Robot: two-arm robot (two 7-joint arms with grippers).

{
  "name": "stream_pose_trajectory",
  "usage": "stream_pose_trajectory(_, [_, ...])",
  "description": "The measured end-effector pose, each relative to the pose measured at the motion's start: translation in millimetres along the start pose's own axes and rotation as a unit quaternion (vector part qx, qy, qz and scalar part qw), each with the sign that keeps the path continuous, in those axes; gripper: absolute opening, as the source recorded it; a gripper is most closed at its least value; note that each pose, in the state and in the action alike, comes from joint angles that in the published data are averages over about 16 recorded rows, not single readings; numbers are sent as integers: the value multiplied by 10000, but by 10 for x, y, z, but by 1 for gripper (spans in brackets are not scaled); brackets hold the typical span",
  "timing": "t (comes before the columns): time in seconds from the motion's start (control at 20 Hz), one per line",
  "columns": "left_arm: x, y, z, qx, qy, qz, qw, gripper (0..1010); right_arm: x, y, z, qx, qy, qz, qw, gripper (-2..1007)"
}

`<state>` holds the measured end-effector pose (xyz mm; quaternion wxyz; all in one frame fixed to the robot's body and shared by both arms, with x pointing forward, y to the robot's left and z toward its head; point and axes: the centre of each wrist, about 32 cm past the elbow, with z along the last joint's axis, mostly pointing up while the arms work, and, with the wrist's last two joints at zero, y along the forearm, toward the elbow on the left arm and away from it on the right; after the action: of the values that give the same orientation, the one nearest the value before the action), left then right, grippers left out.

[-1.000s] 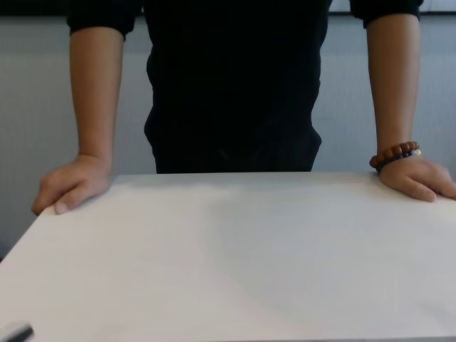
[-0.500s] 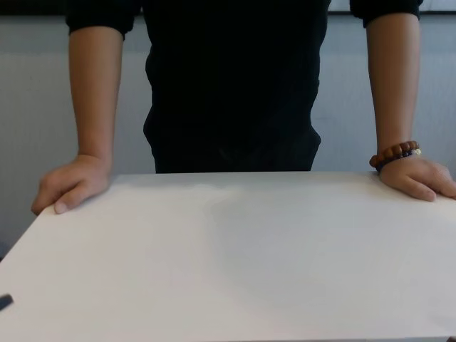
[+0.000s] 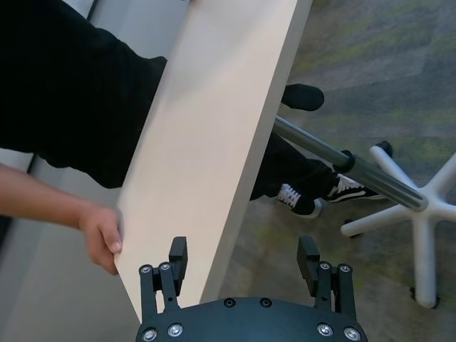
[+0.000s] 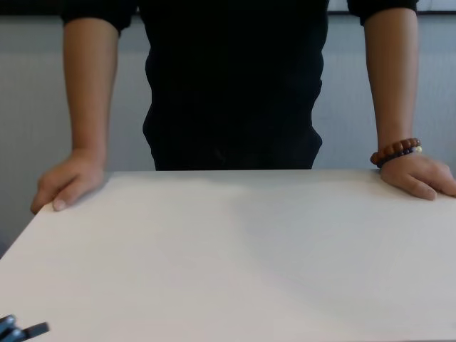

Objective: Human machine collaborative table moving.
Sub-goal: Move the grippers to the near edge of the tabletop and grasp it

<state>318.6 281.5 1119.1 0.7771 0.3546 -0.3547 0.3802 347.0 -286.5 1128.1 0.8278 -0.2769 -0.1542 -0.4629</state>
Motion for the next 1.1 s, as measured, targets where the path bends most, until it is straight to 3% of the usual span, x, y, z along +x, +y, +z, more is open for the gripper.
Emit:
stream_pose_trajectory(0.3, [-120,-153,39,84,-512,96,9986,1000,-23,34,-6,-150,-275,-29,9995,1005])
stream_pose_trajectory(0.6, [-234,-303,61,231,-935,289,9949,1000,-41,71,22,-271,-596,-93,9978,1005])
stream_pose_trajectory(1.1, [-398,-512,62,518,-1287,600,9885,1000,-79,136,81,-409,-1025,-154,9938,1005])
